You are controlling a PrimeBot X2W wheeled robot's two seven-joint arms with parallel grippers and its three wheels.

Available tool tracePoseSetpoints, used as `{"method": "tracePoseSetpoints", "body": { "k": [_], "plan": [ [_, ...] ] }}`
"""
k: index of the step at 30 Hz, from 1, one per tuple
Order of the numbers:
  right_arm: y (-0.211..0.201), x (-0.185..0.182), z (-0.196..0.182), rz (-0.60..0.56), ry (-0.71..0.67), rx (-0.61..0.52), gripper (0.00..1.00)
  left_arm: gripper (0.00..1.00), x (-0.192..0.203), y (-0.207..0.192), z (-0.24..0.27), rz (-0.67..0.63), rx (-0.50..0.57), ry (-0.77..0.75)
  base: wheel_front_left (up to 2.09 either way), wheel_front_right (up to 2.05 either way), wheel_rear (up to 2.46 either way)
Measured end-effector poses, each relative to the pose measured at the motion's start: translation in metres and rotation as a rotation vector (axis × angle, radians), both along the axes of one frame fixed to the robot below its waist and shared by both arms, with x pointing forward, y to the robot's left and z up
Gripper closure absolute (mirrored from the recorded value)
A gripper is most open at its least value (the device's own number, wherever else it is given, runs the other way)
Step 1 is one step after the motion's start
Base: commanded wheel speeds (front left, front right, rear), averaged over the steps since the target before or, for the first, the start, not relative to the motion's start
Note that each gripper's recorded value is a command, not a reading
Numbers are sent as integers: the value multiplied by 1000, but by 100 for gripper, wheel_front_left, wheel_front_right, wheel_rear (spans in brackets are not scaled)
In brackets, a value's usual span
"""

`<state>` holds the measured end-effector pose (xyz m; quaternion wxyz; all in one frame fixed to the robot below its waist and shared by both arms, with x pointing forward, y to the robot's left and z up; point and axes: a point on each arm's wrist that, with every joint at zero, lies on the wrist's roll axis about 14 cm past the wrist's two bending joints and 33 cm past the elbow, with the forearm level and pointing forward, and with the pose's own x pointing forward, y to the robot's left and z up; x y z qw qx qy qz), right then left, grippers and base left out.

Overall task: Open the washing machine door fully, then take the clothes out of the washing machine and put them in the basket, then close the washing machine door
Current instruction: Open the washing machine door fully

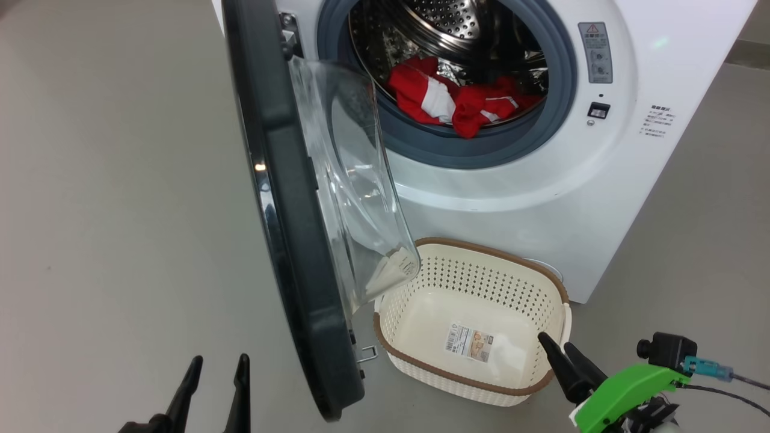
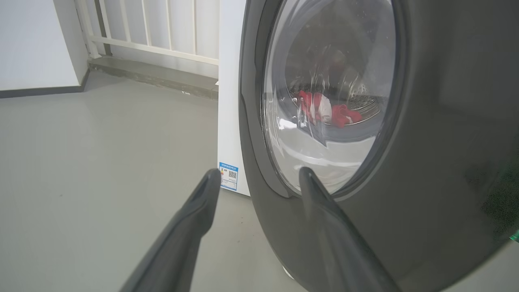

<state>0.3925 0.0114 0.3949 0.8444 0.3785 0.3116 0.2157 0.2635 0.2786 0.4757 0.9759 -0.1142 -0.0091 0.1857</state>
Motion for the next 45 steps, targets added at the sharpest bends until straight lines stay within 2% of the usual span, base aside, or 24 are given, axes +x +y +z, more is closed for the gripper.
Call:
{"method": "tracePoseSetpoints", "body": {
  "k": [8,14,23,26,32,41,42,43,44,45],
  "plan": [
    [-18,1,0,56,-239,-210,0,0,2,-1,1,-7,-1,-5,0,0,0],
    [-27,34,48,25,-487,-282,0,0,3,-1,0,-7,-1,-2,0,0,0],
    [-40,23,72,-30,-658,-384,0,0,1,1,1,-1,0,-5,0,0,0],
    [-44,19,75,-53,-677,-403,0,0,0,1,2,1,1,-9,0,0,0],
    [-48,4,58,-47,-629,-431,0,0,-1,2,3,4,1,-16,0,0,0],
    [-50,2,60,-53,-632,-436,0,0,-2,1,6,2,1,-26,0,0,0],
    [-50,2,60,-54,-633,-436,0,10,-2,1,6,2,1,-27,0,0,0],
    [-50,3,60,-56,-634,-437,0,66,-2,1,6,2,0,-26,0,0,0],
    [-51,2,61,-57,-635,-437,0,82,-4,1,5,2,-2,-25,0,0,0],
    [-51,2,62,-58,-637,-436,0,92,-4,0,4,2,-3,-23,0,0,0]
  ]
}}
